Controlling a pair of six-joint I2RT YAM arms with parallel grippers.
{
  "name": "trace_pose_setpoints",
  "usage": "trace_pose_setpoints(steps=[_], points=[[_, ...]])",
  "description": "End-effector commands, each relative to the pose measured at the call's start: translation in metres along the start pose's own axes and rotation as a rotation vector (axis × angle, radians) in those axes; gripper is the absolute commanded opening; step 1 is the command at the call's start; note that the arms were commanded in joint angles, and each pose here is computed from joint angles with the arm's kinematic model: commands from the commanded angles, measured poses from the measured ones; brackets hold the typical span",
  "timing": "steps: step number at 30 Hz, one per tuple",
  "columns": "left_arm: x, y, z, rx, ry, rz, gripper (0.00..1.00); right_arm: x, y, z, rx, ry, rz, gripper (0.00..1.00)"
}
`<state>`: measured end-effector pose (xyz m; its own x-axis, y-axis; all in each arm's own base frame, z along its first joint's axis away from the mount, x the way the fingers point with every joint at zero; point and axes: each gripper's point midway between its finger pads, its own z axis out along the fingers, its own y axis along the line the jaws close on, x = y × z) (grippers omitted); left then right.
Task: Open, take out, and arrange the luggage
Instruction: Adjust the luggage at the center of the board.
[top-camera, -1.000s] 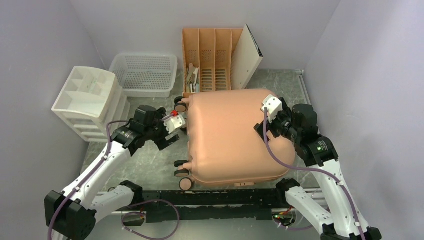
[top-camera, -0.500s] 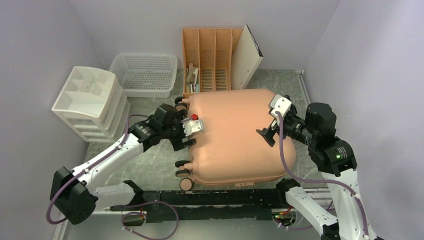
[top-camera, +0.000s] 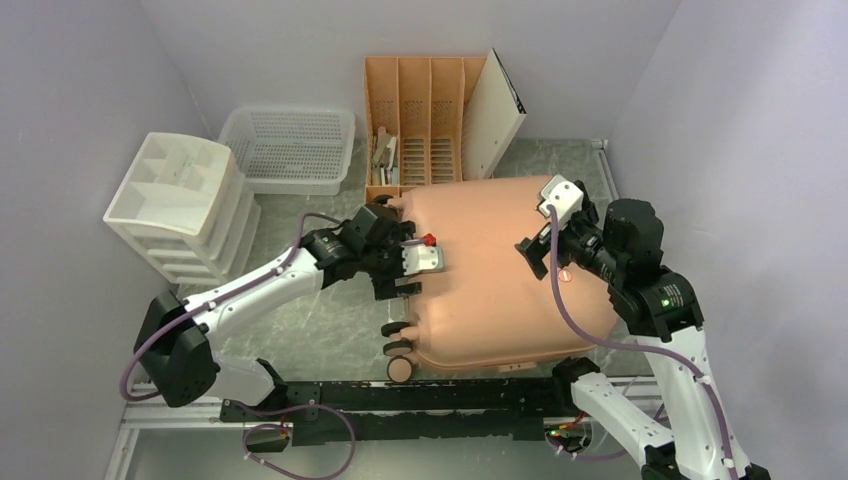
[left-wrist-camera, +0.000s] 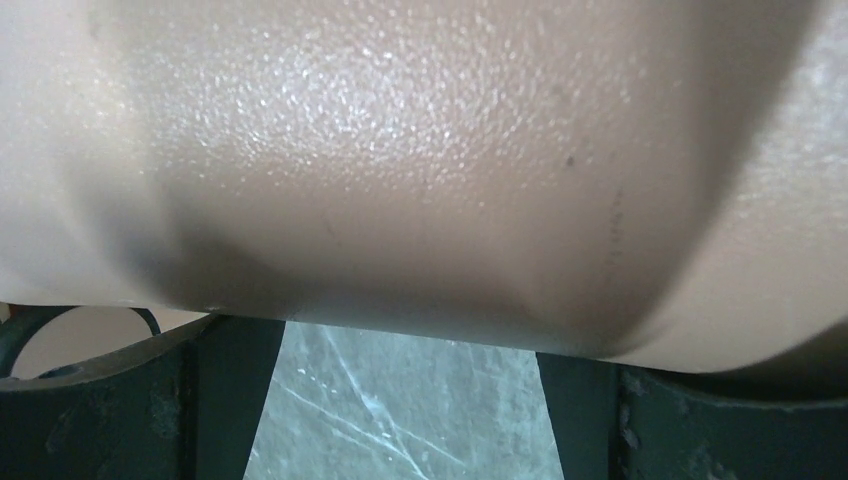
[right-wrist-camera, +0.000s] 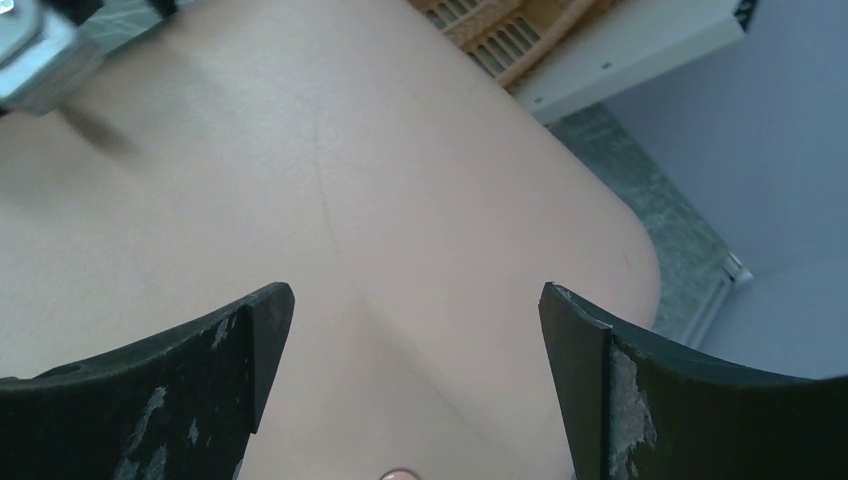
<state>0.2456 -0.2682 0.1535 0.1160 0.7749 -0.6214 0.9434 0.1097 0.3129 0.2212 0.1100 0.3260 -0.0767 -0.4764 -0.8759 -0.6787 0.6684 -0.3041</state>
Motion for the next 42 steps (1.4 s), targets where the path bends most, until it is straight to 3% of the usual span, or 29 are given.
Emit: trace_pose_setpoints(steps=[1, 12, 16, 21, 27, 33, 42], points=[[-0.047, 0.0, 0.025, 0.013, -0.12, 0.01, 0.96, -0.006, -0.039, 0.007, 0.204, -0.022, 0.037, 1.0], [-0.085, -0.015, 0.048, 0.128, -0.153, -0.005, 0.96, 0.004, -0.057, 0.012, 0.306, 0.002, 0.055, 1.0], [-0.095, -0.012, 0.024, 0.135, -0.177, 0.011, 0.96, 0.01, -0.052, 0.013, 0.287, 0.015, 0.048, 1.0], [-0.097, 0.003, -0.03, 0.13, -0.29, 0.007, 0.96, 0.018, -0.046, 0.018, 0.259, 0.022, 0.045, 1.0], [-0.057, 0.079, -0.072, -0.084, -0.297, -0.202, 0.96, 0.025, -0.031, 0.029, 0.184, 0.009, 0.054, 1.0], [0.011, 0.149, -0.06, -0.221, -0.185, -0.518, 0.96, 0.03, -0.022, 0.037, 0.143, -0.005, 0.059, 1.0], [0.057, 0.234, -0.042, -0.477, -0.059, -0.625, 0.96, 0.047, -0.017, 0.044, 0.138, 0.015, 0.053, 1.0]])
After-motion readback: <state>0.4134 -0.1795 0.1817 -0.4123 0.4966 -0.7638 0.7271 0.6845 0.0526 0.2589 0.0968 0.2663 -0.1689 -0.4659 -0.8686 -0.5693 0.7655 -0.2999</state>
